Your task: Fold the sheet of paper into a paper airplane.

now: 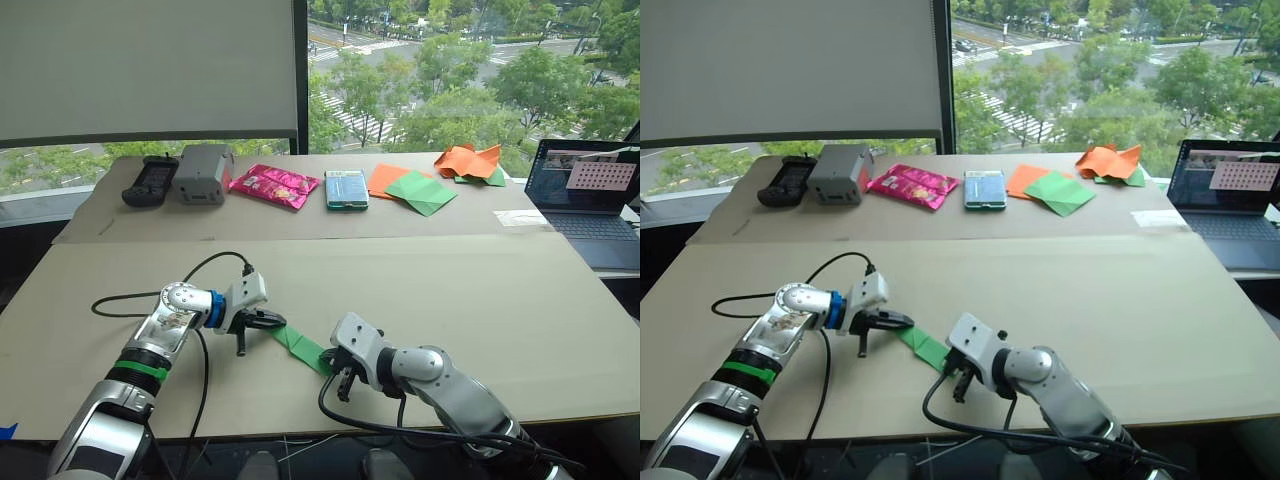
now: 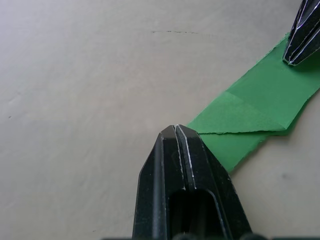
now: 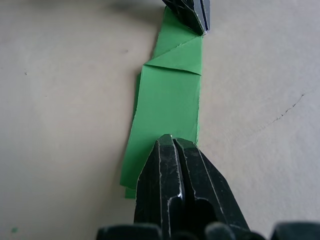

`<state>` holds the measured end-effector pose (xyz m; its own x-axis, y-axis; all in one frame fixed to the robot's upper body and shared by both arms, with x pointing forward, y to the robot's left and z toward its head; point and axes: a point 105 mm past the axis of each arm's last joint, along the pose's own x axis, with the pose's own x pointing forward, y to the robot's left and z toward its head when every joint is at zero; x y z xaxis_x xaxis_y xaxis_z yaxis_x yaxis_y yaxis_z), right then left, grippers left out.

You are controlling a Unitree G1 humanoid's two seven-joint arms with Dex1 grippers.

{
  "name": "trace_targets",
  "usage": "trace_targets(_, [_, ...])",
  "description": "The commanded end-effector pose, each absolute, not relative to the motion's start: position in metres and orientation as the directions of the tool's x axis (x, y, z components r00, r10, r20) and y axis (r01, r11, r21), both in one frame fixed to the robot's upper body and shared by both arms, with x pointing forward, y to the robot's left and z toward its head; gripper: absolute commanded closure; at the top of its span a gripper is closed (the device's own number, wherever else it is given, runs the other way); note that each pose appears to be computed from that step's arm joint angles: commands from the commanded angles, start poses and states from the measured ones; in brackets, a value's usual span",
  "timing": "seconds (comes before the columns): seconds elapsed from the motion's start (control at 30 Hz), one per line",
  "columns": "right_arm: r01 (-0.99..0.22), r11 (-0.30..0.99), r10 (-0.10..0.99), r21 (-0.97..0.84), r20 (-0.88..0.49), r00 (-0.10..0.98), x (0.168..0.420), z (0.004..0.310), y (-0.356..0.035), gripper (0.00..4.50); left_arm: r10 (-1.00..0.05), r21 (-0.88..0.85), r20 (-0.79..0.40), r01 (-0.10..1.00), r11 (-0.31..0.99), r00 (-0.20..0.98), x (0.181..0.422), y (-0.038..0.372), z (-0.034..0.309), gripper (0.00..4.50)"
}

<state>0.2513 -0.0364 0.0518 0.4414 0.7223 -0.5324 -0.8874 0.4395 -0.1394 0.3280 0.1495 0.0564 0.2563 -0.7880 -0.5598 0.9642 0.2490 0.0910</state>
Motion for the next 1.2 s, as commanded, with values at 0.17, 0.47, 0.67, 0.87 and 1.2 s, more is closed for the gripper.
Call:
trace_targets(0.17, [-0.873, 0.476, 0.675, -0.104, -0.593, 0.439, 0.252, 0.035, -0.050, 4.48, -0.768, 0.051, -0.559, 0.937, 0.345, 0.313, 0.327, 0.168, 0.058, 4.50])
trace_targets(0.47, [-0.856, 0.482, 0.793, -0.188, -0.322, 0.517, 0.259, 0.105, -0.046, 4.48, -0.858, -0.079, -0.383, 0.914, 0.399, 0.342, 0.289, 0.182, 0.113, 4.50])
trace_targets(0.67, [-0.815, 0.489, 0.784, -0.311, -0.252, 0.566, 0.248, 0.136, -0.064, 4.20, -0.856, -0.130, -0.376, 0.894, 0.429, 0.355, 0.255, 0.185, 0.114, 4.50])
trace_targets(0.87, [-0.830, 0.461, 0.826, -0.315, -0.191, 0.531, 0.220, 0.149, -0.062, 2.21, -0.850, -0.150, -0.311, 0.861, 0.486, 0.425, 0.252, 0.181, 0.123, 3.66])
trace_targets(1.2, [-0.899, 0.405, 0.888, -0.165, -0.166, 0.430, 0.218, 0.137, -0.043, 0.00, -0.847, -0.161, -0.329, 0.859, 0.486, 0.417, 0.251, 0.177, 0.118, 0.34])
